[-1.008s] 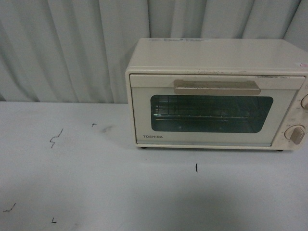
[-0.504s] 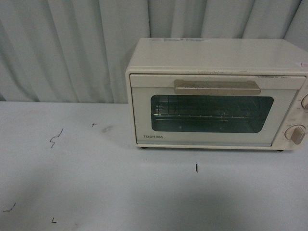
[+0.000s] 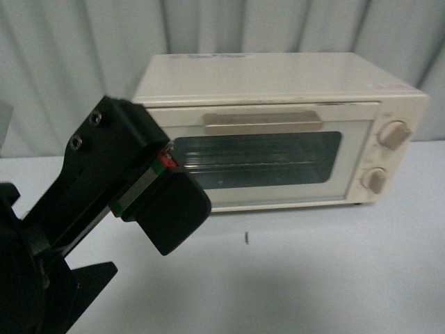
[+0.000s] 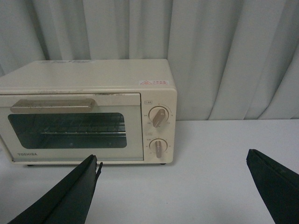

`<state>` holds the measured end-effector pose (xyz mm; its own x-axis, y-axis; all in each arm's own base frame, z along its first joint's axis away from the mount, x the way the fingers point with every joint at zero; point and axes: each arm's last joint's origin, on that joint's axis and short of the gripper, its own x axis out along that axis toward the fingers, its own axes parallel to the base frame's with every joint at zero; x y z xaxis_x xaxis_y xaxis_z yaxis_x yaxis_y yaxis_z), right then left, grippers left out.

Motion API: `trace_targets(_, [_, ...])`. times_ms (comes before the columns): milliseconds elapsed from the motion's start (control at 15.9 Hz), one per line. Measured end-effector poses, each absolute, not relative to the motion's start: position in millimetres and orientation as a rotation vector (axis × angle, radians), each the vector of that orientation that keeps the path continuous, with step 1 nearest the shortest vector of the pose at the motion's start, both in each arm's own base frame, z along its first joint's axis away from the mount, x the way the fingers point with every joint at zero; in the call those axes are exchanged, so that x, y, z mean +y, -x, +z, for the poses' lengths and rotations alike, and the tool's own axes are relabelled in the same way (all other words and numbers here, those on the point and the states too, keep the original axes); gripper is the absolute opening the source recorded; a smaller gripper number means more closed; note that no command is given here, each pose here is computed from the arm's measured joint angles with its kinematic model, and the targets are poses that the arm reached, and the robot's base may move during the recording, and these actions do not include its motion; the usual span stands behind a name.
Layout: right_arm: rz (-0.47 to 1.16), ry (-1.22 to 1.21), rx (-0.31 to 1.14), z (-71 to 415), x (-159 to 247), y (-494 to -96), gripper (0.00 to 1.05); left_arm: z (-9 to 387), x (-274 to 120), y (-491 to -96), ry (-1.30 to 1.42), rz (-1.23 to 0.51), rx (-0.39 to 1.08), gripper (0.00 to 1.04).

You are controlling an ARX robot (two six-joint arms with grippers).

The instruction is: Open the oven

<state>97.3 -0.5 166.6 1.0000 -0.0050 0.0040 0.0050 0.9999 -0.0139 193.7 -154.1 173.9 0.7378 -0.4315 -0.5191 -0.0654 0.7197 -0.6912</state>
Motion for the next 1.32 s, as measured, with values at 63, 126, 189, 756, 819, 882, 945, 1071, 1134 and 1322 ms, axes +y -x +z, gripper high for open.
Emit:
trace_targets(63, [-0.005, 0.014, -0.004, 167, -1, -97, 0.98, 160, -164, -204, 0.782, -0.185, 0.757, 0.98])
trace_targets(126, [-0.005, 0.014, -0.004, 167, -1, -97, 0.98, 147, -174, -211, 0.788, -0.155, 0.788, 0.98])
trace_targets(189, [-0.005, 0.014, -0.004, 167, -1, -97, 0.98, 135, -182, -214, 0.793, -0.137, 0.824, 0.98])
trace_targets(756, [-0.005, 0.014, -0.004, 167, -1, -97, 0.98, 81, -220, -263, 0.971, 0.037, 0.92, 0.98])
trace_targets(819, [-0.005, 0.014, -0.004, 167, -1, -97, 0.98, 78, -226, -264, 0.98, 0.036, 0.932, 0.98])
trace_targets(882, [-0.005, 0.014, -0.004, 167, -1, -97, 0.98, 73, -230, -265, 0.987, 0.045, 0.943, 0.98])
trace_targets(945, [-0.005, 0.014, -0.004, 167, -1, -97, 0.98, 68, -231, -265, 0.992, 0.06, 0.953, 0.98])
trace_targets(1071, [-0.005, 0.014, -0.004, 167, -1, -97, 0.98, 62, -232, -266, 0.991, 0.074, 0.959, 0.98])
trace_targets(1134, [-0.011, 0.014, 0.003, 166, -1, -97, 0.98, 62, -233, -267, 0.993, 0.07, 0.956, 0.98])
trace_targets(1322, [-0.176, 0.075, 0.13, 168, -2, -105, 0.98, 61, -234, -268, 0.993, 0.071, 0.957, 0.98])
